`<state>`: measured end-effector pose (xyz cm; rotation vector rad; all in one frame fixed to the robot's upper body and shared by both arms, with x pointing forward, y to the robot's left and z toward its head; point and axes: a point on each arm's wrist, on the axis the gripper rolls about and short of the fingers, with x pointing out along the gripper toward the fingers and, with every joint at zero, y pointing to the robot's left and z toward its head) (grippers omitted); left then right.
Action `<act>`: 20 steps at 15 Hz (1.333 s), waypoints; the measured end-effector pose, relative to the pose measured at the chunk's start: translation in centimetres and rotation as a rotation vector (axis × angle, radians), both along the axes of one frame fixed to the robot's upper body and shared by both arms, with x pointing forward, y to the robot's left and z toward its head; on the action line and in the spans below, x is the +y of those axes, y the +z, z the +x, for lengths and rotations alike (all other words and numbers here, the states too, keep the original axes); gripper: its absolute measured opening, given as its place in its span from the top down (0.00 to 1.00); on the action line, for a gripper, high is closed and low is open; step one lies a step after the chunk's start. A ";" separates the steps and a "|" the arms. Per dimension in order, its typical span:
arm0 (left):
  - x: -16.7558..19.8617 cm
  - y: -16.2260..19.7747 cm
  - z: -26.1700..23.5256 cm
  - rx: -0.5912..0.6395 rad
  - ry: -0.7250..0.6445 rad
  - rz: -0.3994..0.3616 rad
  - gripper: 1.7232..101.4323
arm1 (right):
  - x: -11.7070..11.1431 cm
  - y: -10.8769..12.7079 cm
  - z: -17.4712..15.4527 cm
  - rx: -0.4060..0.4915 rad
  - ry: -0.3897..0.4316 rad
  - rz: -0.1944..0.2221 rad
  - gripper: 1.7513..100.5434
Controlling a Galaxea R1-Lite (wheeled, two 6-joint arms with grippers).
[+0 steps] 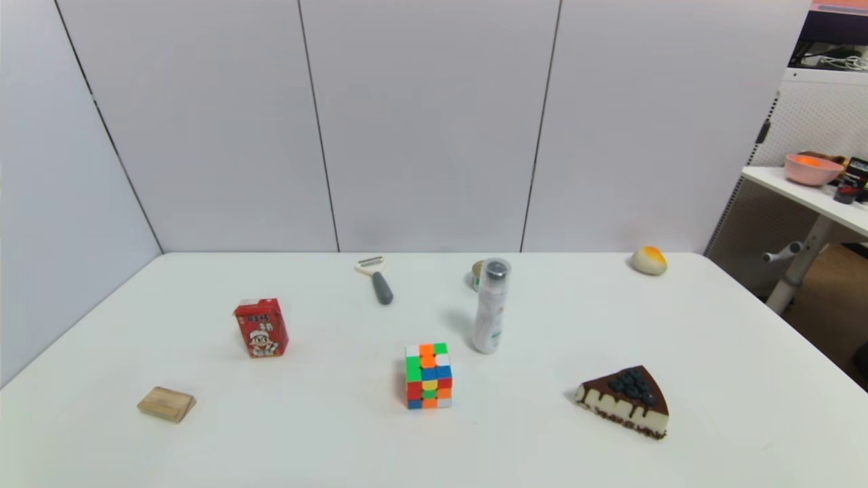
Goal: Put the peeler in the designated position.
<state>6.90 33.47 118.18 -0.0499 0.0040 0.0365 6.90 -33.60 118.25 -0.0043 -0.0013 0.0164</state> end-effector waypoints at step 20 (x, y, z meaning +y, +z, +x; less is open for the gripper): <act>-3.1 18.1 17.5 0.433 -0.449 0.230 0.04 | 0.0 0.0 0.0 0.000 0.000 0.000 0.03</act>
